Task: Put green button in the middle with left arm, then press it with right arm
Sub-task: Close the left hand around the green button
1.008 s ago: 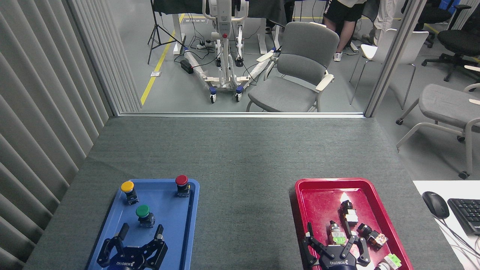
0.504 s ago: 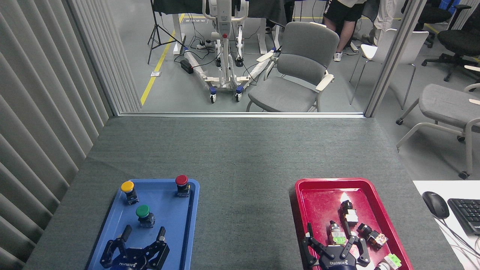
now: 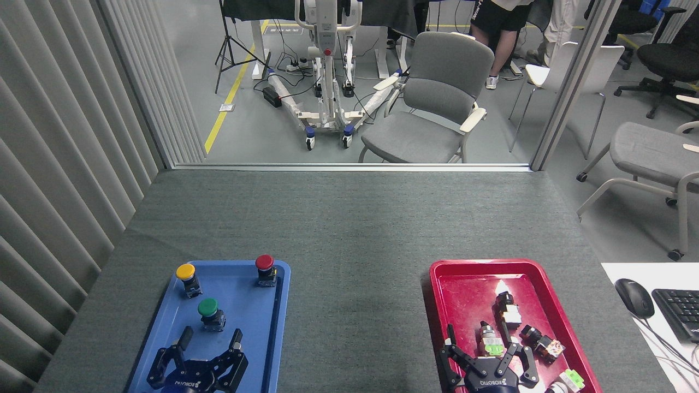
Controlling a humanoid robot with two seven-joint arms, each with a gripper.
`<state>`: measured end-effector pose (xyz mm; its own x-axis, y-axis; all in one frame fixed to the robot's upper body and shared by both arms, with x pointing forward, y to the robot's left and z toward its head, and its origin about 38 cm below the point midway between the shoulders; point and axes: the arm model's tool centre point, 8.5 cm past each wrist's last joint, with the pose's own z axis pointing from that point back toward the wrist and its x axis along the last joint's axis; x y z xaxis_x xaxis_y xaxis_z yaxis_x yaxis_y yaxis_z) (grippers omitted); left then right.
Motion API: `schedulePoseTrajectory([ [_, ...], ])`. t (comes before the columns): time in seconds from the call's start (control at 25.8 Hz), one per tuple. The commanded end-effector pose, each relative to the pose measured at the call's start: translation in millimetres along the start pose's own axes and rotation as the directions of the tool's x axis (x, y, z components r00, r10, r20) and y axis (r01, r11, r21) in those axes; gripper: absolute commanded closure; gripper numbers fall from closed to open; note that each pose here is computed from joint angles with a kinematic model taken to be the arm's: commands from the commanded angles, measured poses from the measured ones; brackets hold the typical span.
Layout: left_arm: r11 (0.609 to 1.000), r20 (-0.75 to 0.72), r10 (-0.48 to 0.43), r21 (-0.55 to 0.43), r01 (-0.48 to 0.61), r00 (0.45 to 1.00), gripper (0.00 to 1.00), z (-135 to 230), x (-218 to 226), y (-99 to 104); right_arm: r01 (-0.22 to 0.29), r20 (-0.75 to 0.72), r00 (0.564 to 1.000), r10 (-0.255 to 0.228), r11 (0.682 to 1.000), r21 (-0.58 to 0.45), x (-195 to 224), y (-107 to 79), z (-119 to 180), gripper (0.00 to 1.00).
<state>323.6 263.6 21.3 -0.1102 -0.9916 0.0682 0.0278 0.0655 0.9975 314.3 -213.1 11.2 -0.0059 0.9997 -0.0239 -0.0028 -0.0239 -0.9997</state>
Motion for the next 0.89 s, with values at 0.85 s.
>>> schedulePoseTrajectory([
  [0.85,0.995,-0.039,-0.018,-0.099,0.014,0.999,0.01,-33,-24,-30,0.003,0.003,1.000,-0.003,1.000,0.001,2,0.1,0,0.00],
])
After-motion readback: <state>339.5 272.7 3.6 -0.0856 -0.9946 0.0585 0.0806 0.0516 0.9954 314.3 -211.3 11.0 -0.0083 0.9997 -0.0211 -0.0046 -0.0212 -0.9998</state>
